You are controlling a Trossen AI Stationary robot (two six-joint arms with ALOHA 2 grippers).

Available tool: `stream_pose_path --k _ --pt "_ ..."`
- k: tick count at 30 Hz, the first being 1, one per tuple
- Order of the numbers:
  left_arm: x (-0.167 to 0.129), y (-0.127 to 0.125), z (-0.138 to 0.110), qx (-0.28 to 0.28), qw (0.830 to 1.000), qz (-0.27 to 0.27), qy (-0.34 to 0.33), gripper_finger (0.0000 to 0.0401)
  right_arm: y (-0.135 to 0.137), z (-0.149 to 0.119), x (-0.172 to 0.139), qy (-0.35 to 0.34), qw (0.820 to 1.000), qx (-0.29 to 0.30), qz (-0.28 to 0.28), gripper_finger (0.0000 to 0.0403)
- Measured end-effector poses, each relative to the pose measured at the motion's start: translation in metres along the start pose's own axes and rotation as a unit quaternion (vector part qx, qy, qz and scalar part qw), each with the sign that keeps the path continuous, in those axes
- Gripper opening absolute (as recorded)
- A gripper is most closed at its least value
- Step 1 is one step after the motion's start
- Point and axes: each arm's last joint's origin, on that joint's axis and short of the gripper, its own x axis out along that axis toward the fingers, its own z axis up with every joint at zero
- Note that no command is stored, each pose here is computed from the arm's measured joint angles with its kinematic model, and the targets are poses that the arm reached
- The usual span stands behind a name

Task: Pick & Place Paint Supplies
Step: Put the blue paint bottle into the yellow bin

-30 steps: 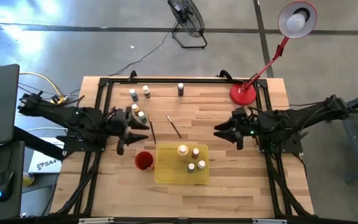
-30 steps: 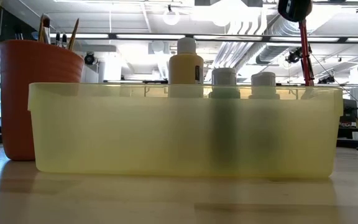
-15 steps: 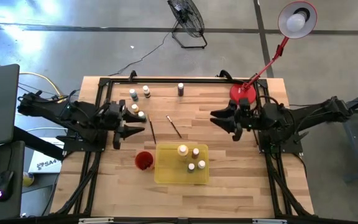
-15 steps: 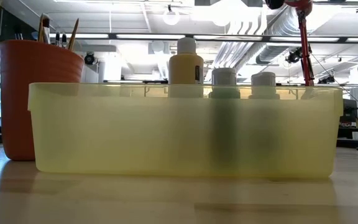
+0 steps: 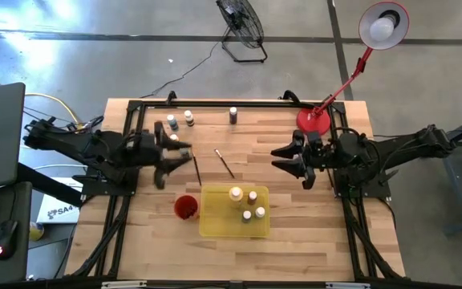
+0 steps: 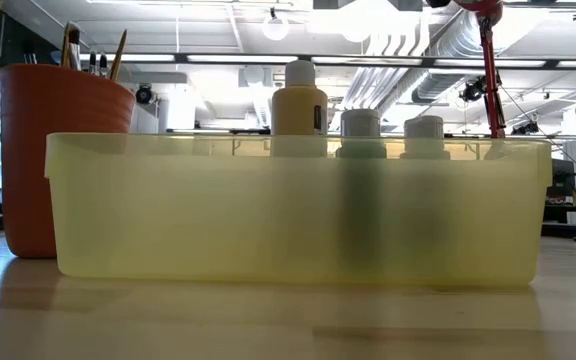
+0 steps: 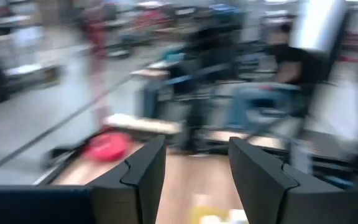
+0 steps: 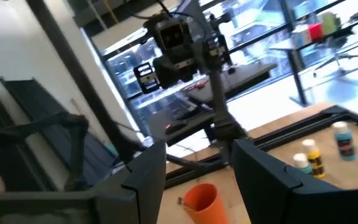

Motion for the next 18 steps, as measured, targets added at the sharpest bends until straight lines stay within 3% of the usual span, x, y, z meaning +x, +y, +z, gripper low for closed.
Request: stream_pose_path --k 2,10,14,18 --pt "0.001 0.003 -0.005 -0.014 0.998 0.055 0.017 0.0173 -0.001 0.001 0.000 -0.010 1.000 -0.014 -0.022 0.0174" --pt "0.002 0.027 -0.030 -0.135 0.971 0.161 0.111 0.0148 -0.014 0.007 0.000 -0.046 0.987 -0.094 -0.126 0.0174" --pt "0.001 0.041 -0.038 -0.166 0.955 0.195 0.151 0.0111 -0.020 0.011 0.000 -0.065 0.982 -0.089 -0.156 0.0174" --pt "0.000 0.050 -0.045 -0.186 0.942 0.197 0.198 0.0061 -0.024 0.013 0.000 -0.069 0.979 -0.089 -0.168 0.0174"
